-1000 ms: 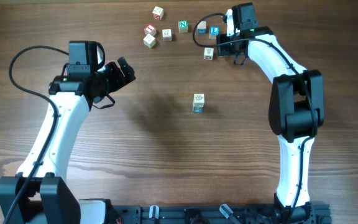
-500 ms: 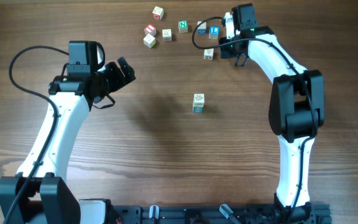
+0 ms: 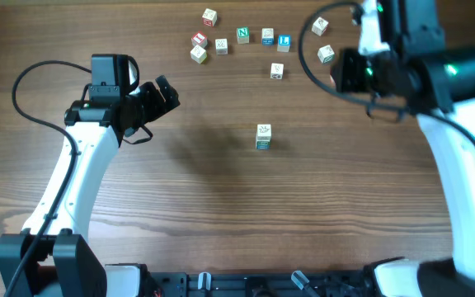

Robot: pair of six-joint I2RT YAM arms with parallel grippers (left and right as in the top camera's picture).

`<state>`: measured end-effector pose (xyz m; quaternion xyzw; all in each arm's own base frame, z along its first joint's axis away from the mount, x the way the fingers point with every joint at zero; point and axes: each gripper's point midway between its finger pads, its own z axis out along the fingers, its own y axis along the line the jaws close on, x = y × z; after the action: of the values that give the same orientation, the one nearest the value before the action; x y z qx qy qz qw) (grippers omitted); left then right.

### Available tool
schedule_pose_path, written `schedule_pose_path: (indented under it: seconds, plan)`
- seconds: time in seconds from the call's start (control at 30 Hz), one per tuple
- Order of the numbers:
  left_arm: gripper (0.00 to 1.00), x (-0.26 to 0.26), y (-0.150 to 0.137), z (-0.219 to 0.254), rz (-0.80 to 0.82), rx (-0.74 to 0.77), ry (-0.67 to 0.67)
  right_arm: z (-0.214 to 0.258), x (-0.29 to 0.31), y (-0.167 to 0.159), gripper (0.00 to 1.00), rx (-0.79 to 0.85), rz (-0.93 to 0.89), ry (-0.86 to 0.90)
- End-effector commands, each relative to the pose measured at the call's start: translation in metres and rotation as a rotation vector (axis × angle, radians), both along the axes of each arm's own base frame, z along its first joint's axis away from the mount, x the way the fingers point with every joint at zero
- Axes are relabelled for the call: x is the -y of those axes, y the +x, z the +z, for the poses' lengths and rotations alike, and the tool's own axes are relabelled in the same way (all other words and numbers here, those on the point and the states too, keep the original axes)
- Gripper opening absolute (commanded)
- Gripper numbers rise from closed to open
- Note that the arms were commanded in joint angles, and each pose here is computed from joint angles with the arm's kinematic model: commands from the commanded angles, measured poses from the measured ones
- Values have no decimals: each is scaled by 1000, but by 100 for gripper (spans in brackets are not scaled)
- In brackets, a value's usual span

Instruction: Form a tower

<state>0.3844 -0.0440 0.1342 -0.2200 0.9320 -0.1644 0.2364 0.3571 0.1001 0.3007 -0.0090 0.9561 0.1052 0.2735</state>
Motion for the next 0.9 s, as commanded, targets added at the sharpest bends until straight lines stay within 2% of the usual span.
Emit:
schedule_pose_path:
  seconds: [0.0, 0.07, 0.2, 0.4, 0.57, 0.87]
  plan:
    - [100, -1, -1, -1, 3, -1, 6, 8, 7, -34, 13, -60, -58, 30]
    - [100, -1, -1, -1, 3, -1, 6, -2, 8, -41, 11, -110, -82, 31]
    - [100, -1, -1, -1, 3, -1, 6, -64, -29, -42, 11, -198, -59, 44]
    - [100, -1, -1, -1, 3, -1, 6, -141, -103, -38, 15, -123, 66, 84]
    - [100, -1, -1, -1, 3, -1, 6, -152, -134, -32, 16, -73, 94, 64]
    - [100, -1, -1, -1, 3, -1, 6, -187, -125, -17, 15, -82, -19, -48]
